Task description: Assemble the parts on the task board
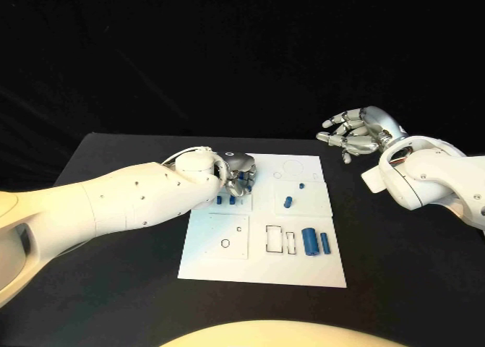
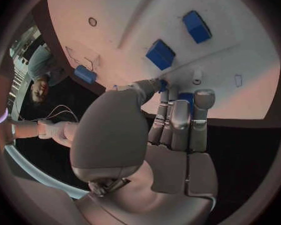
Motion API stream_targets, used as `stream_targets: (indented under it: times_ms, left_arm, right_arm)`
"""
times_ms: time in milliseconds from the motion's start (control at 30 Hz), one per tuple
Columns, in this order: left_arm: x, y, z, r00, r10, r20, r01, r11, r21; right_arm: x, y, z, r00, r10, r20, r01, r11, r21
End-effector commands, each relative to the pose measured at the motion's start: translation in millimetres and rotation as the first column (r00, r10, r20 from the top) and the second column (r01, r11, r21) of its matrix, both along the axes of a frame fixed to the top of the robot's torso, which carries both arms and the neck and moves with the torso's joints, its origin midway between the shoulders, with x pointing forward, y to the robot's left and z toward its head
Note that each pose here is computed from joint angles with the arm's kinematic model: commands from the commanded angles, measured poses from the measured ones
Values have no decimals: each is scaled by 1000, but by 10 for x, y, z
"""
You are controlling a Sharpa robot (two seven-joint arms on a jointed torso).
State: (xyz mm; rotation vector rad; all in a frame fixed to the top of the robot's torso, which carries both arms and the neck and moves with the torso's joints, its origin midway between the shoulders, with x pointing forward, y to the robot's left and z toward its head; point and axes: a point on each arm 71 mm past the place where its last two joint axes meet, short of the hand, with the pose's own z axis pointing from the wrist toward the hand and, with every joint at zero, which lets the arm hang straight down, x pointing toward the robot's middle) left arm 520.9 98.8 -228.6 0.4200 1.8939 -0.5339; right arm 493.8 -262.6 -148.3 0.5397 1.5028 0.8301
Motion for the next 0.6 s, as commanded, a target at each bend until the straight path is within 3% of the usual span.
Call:
stream_targets:
  times_ms: [33,600]
  left_arm:
    - [-12,-27,-15,1000,-12,-12,12,1000,-5]
    - [4,-35,-31,1000,-11,-17,10,1000,-7]
  right_arm:
    - [-6,17,5,1000,14,6,-14,1000,-1]
    - [-11,28,4,1000,18,3,-18,1000,0]
